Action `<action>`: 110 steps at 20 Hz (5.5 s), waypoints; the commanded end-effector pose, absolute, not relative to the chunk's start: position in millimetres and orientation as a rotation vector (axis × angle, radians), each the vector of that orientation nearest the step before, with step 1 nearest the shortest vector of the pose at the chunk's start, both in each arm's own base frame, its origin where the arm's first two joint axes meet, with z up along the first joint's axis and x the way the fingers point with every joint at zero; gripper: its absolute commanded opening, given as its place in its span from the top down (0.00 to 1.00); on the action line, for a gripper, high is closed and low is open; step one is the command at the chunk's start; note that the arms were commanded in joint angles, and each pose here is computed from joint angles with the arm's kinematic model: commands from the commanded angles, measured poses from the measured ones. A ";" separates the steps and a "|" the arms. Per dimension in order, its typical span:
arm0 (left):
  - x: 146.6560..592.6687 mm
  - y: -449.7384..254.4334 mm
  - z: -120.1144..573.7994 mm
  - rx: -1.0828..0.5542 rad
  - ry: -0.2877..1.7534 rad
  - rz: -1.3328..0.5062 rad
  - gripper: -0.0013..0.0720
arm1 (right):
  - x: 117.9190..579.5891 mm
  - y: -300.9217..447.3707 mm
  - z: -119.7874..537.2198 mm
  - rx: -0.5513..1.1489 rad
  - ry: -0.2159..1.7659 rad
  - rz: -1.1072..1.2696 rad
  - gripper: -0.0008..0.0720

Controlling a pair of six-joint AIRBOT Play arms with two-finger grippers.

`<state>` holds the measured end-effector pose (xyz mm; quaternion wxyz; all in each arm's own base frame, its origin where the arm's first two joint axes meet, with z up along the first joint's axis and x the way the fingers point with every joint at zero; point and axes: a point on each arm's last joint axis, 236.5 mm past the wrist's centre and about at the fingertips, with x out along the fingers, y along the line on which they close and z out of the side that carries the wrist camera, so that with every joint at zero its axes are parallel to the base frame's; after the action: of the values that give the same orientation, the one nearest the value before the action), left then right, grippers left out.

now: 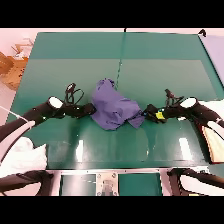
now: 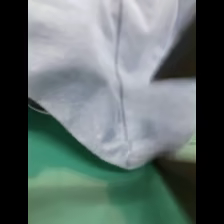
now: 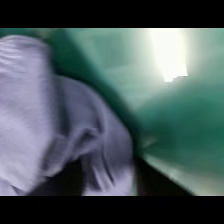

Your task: Fold the shirts.

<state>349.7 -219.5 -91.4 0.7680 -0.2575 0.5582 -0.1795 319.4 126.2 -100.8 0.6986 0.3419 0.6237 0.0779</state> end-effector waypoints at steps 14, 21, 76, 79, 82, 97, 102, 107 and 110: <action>356.2 -192.1 377.2 -0.278 0.283 -0.680 0.96 | 384.9 61.0 279.9 0.501 0.568 0.488 0.96; 229.4 -155.9 557.7 -0.067 -0.150 -0.675 0.96 | 263.5 81.5 486.9 0.251 0.057 0.439 0.96; 302.2 -123.5 -108.0 -0.807 1.394 -0.383 0.94 | 329.7 -112.1 -12.2 0.860 1.028 -0.066 0.53; 315.3 -103.0 -89.9 -0.797 1.374 -0.407 0.96 | 303.4 -135.7 -16.6 0.910 1.051 -0.122 0.46; 326.8 -96.7 -86.8 -0.773 1.330 -0.404 0.96 | 255.2 -137.6 -35.7 0.869 1.202 -0.112 0.39; 328.5 -96.4 -86.5 -0.778 1.324 -0.400 0.96 | 211.9 -30.3 -141.9 0.866 1.552 0.056 0.34; 328.0 -96.8 -86.3 -0.778 1.325 -0.402 0.96 | 224.7 -40.2 -138.6 0.847 1.513 0.041 0.63; 335.2 -103.7 -58.2 -0.781 1.281 -0.461 0.96 | 276.8 -38.7 -97.5 0.895 1.329 0.146 0.96; 357.8 -115.3 31.8 -0.739 1.100 -0.599 0.96 | 332.1 -39.4 1.6 0.871 1.057 0.273 0.96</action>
<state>346.4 -104.4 -32.3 0.7263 -0.3420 0.5528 -0.2236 286.0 -47.8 -77.8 0.7151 0.3821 0.5816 0.0656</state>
